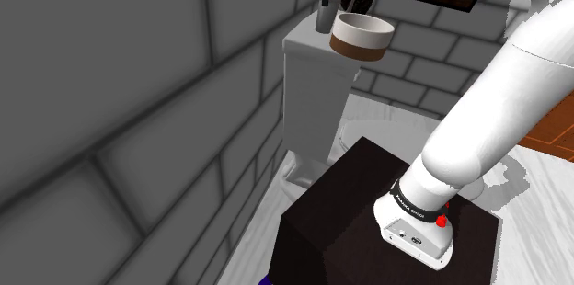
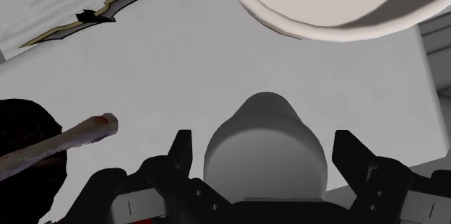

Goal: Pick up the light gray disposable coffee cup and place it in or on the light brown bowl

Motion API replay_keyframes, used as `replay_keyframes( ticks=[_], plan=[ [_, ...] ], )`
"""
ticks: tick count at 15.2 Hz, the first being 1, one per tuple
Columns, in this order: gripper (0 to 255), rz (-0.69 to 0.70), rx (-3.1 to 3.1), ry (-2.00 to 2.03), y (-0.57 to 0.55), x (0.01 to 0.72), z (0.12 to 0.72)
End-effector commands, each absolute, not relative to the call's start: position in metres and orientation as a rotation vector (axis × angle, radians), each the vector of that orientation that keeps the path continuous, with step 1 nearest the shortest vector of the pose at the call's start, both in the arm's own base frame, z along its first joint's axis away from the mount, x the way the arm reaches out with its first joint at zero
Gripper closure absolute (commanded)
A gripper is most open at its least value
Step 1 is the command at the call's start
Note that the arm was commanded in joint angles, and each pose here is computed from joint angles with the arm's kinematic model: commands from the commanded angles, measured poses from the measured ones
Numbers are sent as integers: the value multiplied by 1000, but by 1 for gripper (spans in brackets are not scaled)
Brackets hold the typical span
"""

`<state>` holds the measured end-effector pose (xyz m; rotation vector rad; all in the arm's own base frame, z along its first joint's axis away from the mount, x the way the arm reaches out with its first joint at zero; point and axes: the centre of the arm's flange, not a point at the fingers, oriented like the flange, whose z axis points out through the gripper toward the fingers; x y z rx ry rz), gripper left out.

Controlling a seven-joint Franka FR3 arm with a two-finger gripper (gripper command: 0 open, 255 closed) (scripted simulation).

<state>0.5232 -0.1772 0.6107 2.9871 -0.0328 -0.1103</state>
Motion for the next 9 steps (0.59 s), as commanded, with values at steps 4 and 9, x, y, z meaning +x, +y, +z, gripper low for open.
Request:
replay_keyframes(
  ticks=[4,9],
  plan=[
    [255,-125,2990,-33,-176,524,606],
    [255,-125,2990,-33,-175,523,607]
  ],
)
